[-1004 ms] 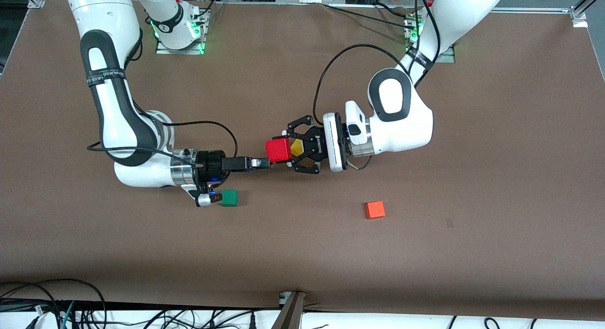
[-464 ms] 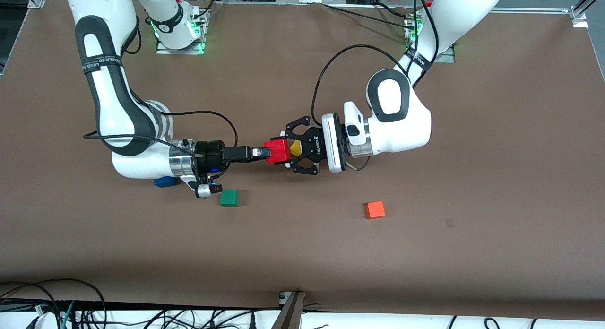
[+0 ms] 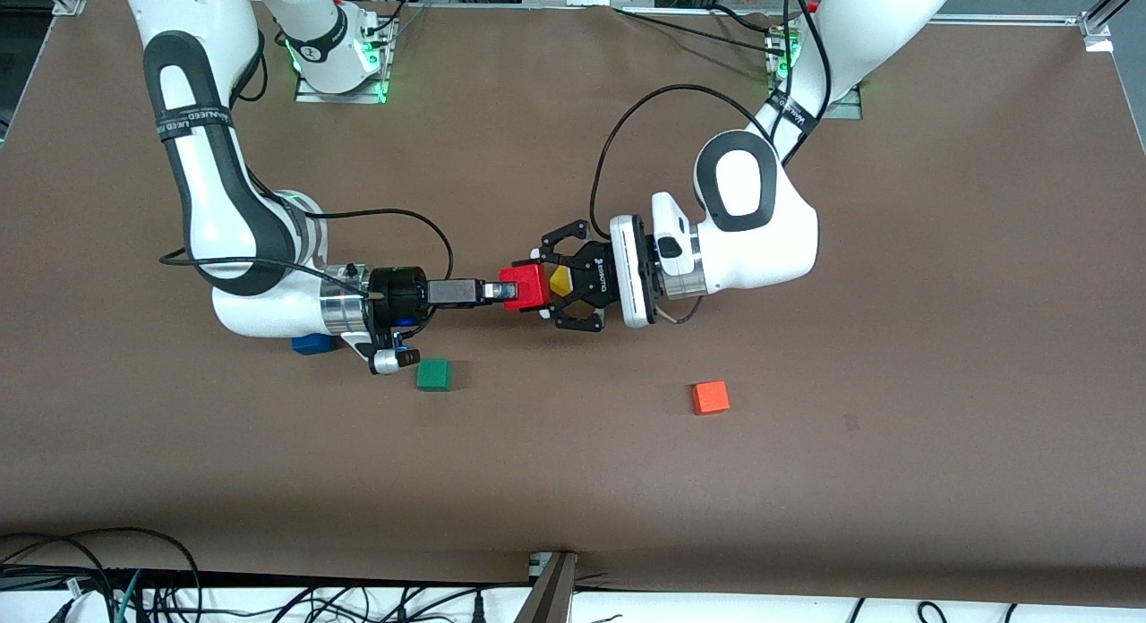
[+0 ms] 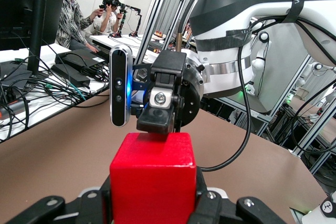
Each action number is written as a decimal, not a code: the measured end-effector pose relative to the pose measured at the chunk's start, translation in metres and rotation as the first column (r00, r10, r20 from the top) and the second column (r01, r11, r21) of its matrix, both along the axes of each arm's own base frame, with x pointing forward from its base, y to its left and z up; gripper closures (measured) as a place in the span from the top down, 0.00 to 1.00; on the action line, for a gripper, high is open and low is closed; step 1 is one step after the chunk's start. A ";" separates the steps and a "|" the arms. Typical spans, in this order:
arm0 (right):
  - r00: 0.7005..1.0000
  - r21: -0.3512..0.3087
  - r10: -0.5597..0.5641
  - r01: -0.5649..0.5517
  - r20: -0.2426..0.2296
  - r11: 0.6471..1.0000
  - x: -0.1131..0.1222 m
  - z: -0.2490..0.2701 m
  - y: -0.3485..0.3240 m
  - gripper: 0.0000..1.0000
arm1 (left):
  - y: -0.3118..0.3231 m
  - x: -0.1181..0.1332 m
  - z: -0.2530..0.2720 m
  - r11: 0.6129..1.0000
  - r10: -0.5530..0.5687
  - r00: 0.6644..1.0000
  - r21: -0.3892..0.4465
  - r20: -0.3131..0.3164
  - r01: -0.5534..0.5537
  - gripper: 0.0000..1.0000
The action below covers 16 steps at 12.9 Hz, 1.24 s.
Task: Pass red block to right arm, stack on blue
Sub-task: 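Close the right gripper on the red cube while the left gripper opens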
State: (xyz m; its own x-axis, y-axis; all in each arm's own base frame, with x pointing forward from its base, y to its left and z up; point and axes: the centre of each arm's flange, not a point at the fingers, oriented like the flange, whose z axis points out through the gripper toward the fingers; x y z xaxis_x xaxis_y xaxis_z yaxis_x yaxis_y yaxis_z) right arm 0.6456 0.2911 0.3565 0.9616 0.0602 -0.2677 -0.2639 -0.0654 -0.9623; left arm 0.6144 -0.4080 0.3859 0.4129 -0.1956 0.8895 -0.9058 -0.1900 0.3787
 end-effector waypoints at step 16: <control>1.000 -0.021 -0.021 0.022 0.018 1.000 0.007 0.007 -0.018 0.56 | 0.001 0.002 0.020 1.000 0.020 1.000 -0.017 -0.023 -0.021 1.00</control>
